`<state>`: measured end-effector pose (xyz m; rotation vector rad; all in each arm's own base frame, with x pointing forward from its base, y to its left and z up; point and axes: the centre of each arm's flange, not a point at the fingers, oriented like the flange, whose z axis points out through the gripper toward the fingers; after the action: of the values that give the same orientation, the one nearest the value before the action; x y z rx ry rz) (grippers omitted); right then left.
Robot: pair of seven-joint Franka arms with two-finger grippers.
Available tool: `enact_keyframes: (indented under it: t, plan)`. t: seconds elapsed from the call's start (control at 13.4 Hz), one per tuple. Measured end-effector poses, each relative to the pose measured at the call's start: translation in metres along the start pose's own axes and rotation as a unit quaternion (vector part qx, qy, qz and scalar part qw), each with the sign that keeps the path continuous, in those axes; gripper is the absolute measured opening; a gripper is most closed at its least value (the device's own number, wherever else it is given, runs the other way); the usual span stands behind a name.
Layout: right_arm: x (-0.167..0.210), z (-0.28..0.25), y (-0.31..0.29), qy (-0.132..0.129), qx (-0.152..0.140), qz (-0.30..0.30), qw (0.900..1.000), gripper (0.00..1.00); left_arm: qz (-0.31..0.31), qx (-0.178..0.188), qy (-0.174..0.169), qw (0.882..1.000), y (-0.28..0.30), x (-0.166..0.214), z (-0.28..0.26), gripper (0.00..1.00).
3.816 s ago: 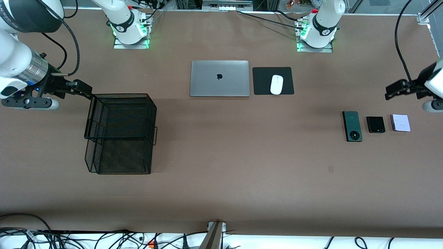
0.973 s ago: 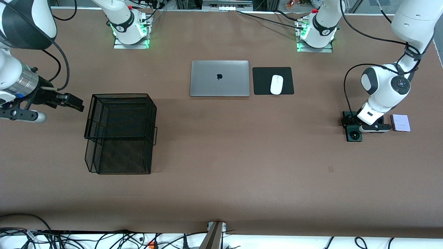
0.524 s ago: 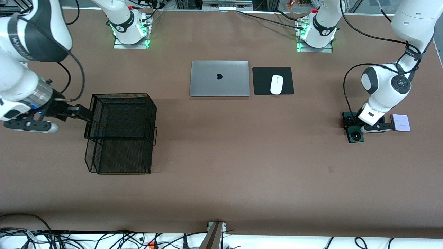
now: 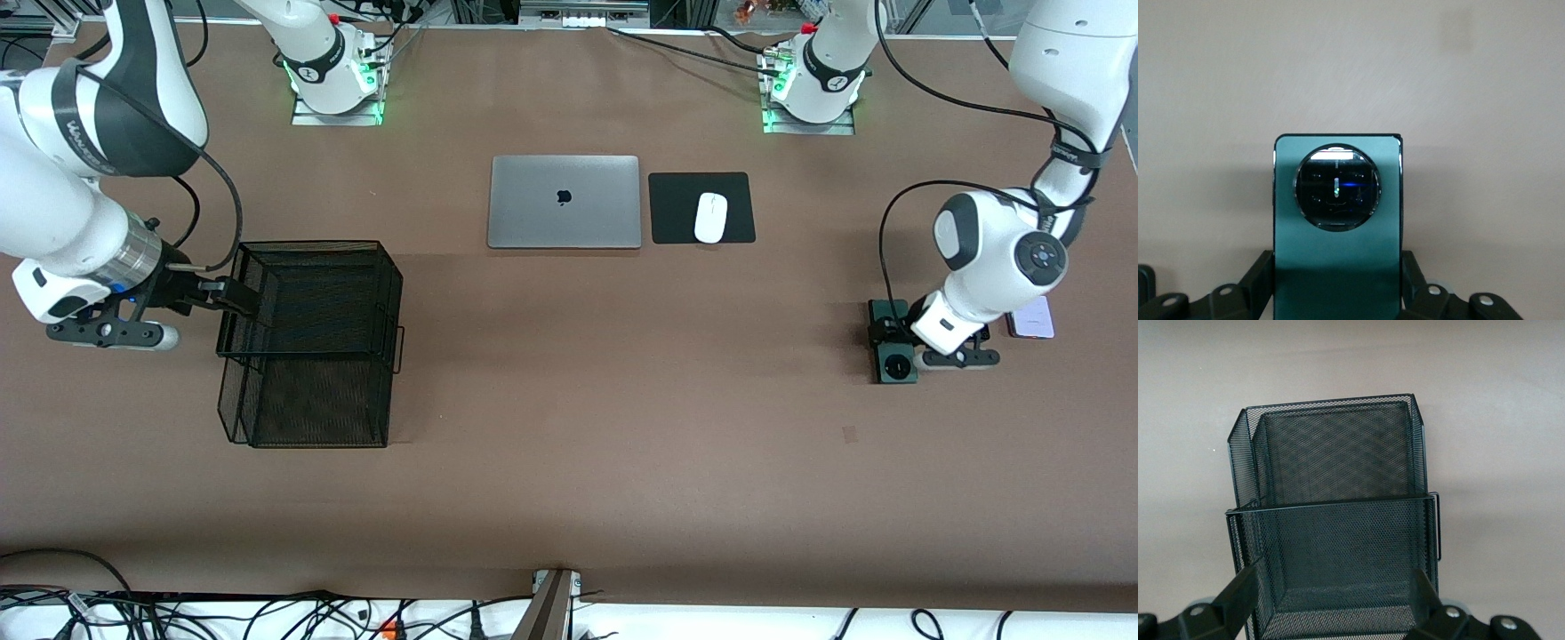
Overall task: Place phones with both arms
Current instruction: 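Lift the green phone with the left gripper, then carry the green phone beside the laptop while the right gripper approaches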
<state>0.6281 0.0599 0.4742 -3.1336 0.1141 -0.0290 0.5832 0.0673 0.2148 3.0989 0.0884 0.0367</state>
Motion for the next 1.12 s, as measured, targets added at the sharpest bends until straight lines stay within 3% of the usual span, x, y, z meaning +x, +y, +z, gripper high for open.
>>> enact_keyframes:
  t: [0.22,0.37,0.82,1.12]
  plan:
    - [0.003,0.008,-0.001,-0.001,0.000,0.000,1.000,1.00,-0.009,-0.011,0.010,1.000,0.064,0.020,-0.019,0.79]
    - [0.003,0.008,0.000,-0.001,-0.001,0.000,1.000,1.00,-0.024,-0.017,0.010,1.000,0.136,0.020,-0.016,0.79]
    - [0.004,0.006,-0.002,0.002,0.000,-0.001,1.000,1.00,-0.086,-0.011,-0.040,0.995,0.377,-0.020,0.001,0.79]
    - [0.003,0.006,-0.001,0.001,-0.014,-0.008,1.000,1.00,-0.097,-0.018,-0.037,0.994,0.486,-0.042,0.016,0.79]
